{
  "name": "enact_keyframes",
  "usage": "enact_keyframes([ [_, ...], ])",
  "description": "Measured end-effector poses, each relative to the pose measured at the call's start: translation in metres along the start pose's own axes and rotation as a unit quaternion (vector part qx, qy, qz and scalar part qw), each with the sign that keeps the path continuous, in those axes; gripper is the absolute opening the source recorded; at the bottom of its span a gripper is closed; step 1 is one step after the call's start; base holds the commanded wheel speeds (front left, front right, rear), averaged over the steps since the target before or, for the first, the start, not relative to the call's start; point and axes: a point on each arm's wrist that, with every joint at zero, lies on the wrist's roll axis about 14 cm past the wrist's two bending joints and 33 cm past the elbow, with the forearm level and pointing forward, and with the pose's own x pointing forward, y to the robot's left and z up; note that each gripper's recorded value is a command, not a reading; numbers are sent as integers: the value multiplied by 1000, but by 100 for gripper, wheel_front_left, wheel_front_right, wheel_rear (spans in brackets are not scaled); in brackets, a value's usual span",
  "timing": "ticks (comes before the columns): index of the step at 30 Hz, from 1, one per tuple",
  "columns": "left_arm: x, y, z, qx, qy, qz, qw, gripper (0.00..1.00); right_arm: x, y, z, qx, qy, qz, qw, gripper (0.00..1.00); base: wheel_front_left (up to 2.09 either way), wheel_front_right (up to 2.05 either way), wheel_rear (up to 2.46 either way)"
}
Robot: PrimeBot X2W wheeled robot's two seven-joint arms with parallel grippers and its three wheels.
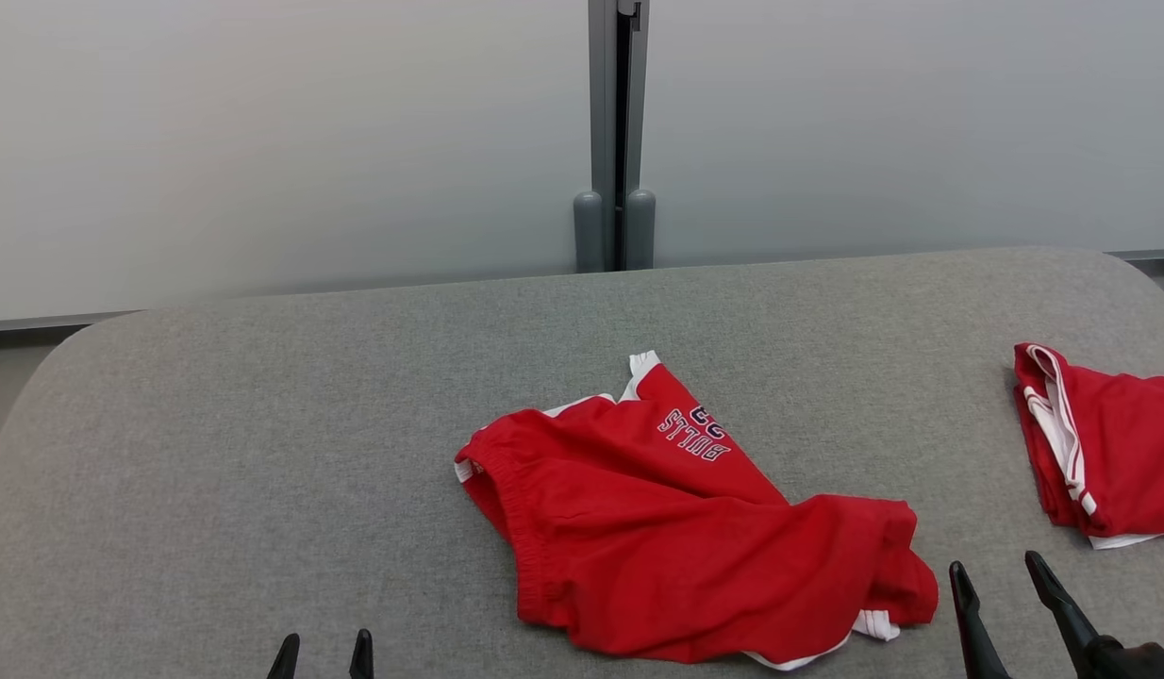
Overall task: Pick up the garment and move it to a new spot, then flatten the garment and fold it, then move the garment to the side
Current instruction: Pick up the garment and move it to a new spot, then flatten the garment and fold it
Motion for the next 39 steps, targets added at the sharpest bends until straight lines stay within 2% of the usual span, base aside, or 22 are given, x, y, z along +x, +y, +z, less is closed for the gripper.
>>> enact_keyframes([
  [14,1,10,4,11,-8,7,1000,100,-1,1,0,1,0,0,1000,100,0,0,0],
  [23,3,4,5,7,-9,-3,1000,100,-1,3,-1,2,1,2,1000,100,0,0,0],
  [28,17,-52,8,-33,-10,-96,995,100,2,1,-2,-1,4,2,1000,100,0,0,0],
  [32,24,-97,-14,-52,42,-165,984,100,4,1,-2,-3,4,3,1000,100,0,0,0],
  [37,31,-120,-43,-73,114,-194,972,100,2,-7,-3,-1,7,-11,1000,100,0,0,0],
  [39,35,-122,-54,-59,132,-193,970,100,0,-12,-4,0,10,-19,1000,100,0,0,0],
])
